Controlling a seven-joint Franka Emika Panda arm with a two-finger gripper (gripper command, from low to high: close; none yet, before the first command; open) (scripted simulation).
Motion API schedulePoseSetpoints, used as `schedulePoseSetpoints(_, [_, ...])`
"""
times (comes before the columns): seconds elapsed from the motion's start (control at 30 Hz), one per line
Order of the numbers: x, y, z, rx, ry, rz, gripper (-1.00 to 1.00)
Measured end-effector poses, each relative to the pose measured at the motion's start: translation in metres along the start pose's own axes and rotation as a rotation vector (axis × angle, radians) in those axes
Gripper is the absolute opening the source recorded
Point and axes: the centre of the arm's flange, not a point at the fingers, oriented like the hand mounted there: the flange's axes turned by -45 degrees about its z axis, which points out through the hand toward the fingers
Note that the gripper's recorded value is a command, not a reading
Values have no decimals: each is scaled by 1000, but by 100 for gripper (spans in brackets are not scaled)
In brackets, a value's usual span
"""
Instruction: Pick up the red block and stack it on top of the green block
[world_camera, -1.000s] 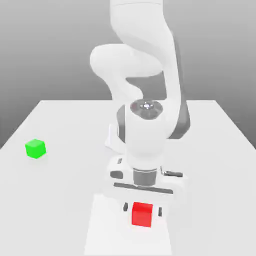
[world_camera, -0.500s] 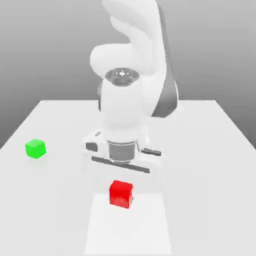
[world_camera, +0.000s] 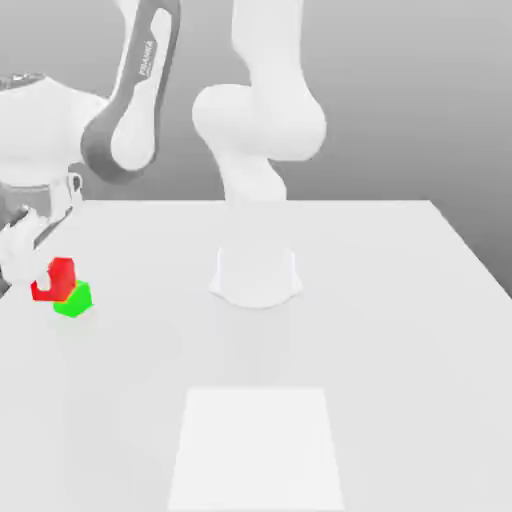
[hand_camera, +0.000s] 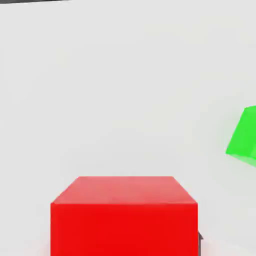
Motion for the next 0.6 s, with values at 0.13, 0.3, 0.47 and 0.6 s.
schedulePoseSetpoints(0.13, [31, 54, 7, 5, -21, 241, -100])
schedulePoseSetpoints(0.3, [35, 55, 26, 15, -28, 259, -100])
schedulePoseSetpoints(0.47, [34, 55, 51, 12, -25, 256, -100])
schedulePoseSetpoints(0.6, [32, 59, 68, 4, -21, 261, 100])
